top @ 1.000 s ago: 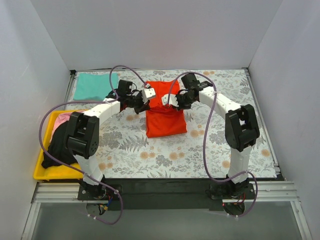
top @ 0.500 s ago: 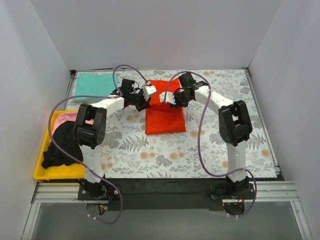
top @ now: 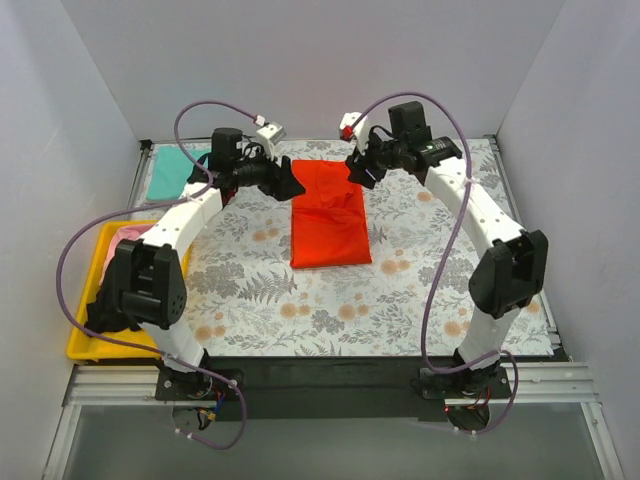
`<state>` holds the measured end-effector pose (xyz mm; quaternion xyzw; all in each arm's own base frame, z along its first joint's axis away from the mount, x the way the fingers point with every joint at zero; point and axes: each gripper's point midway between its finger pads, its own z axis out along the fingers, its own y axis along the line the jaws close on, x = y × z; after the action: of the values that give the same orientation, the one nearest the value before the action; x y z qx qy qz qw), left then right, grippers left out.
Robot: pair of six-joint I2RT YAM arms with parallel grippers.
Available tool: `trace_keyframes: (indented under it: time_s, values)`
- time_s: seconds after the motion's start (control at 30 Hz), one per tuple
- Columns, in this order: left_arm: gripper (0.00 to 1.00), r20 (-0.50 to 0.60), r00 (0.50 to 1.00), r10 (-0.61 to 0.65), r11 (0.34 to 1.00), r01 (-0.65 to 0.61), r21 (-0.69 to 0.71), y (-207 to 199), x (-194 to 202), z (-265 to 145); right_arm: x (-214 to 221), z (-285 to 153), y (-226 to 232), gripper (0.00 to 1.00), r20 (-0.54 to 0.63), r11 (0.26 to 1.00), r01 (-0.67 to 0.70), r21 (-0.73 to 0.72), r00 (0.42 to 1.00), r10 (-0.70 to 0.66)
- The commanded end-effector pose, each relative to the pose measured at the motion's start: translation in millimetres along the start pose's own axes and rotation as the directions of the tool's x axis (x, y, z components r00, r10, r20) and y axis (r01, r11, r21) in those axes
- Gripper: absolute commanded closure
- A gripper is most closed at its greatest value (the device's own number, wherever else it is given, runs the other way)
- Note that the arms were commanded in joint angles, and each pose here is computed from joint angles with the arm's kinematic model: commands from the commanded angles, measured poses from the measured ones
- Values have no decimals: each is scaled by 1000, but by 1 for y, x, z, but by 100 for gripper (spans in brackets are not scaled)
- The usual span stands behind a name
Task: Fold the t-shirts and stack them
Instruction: Fold the tshirt
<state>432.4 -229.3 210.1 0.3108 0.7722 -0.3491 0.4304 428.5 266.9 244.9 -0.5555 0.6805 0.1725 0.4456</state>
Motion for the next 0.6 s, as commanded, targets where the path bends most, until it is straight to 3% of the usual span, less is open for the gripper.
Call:
trace_keyframes:
  time_s: [0.0,0.07,0.17,0.23,0.33,0.47,0.57]
  values:
    - [33,-125,902,-413,886,429,177,-86,27,-10,-15,-8,68,41,31,905,-349,-242,930,367]
    - [33,-172,862,-477,836,506,215,-111,52,-4,0,-2,103,43,-48,796,-485,-363,863,503]
    - [32,-234,815,-530,783,577,234,-135,71,4,28,7,140,47,-154,670,-600,-436,784,602]
    - [32,-268,780,-565,756,620,212,-133,86,13,45,17,150,50,-186,630,-636,-446,754,630]
    - [33,-319,732,-602,717,671,189,-126,106,27,77,35,159,52,-237,586,-691,-423,709,664]
    - [33,-411,618,-670,641,761,99,-113,155,39,120,52,163,53,-321,512,-779,-363,620,716]
    - [33,-429,530,-731,577,816,25,-92,186,37,160,59,159,54,-380,416,-861,-292,503,776]
